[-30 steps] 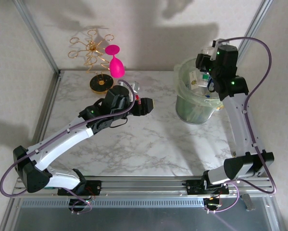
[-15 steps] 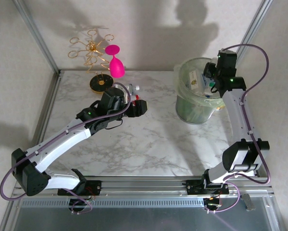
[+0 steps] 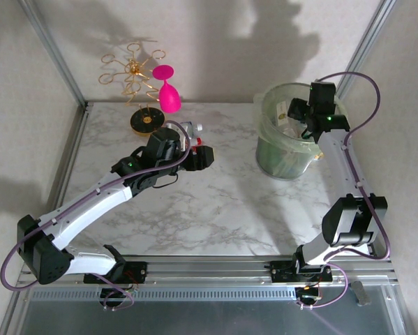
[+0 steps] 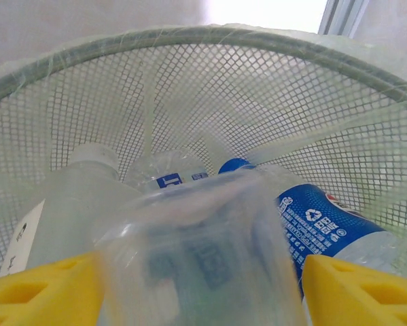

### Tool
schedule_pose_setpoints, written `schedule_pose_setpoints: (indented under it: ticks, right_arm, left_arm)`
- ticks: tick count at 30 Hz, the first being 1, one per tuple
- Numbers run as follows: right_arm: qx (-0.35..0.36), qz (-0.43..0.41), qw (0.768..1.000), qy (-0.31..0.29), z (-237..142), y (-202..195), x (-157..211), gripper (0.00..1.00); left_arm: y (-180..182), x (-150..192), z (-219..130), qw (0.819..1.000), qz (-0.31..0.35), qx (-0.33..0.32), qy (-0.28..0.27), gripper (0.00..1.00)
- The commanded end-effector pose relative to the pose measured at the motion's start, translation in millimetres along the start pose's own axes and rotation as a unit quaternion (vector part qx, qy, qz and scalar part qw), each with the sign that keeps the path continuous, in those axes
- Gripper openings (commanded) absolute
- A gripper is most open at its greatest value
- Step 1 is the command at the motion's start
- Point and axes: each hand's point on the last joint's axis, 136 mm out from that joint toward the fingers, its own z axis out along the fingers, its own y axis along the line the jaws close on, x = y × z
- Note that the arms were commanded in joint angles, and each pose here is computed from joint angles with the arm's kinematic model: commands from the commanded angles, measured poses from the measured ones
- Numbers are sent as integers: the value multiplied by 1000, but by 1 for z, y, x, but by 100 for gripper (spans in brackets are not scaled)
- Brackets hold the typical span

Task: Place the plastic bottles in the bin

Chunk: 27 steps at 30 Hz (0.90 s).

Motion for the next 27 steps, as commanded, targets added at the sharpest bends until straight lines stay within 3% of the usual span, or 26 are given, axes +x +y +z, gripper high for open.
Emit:
schedule_pose_setpoints:
  ticks: [1,7,16,27]
  right_arm:
    - [-5,5,1000,28,6,3,11,79]
    - [-14,11,1000,-19,-23,7,-18,79]
    - [-33,-18,998,-52,-56,36,-27,66]
    - [-25,-51,995,-77,-83,44,-33,70]
  left_arm:
    - [2,-6,-5,1000,0,-2,-13,82]
    - [7,-11,-8,1000,-8,-10,-25,83]
    - [25,-29,-21,996,-31,-45,-66,82]
    - [55,-36,-34,991,-89,-58,-81,83]
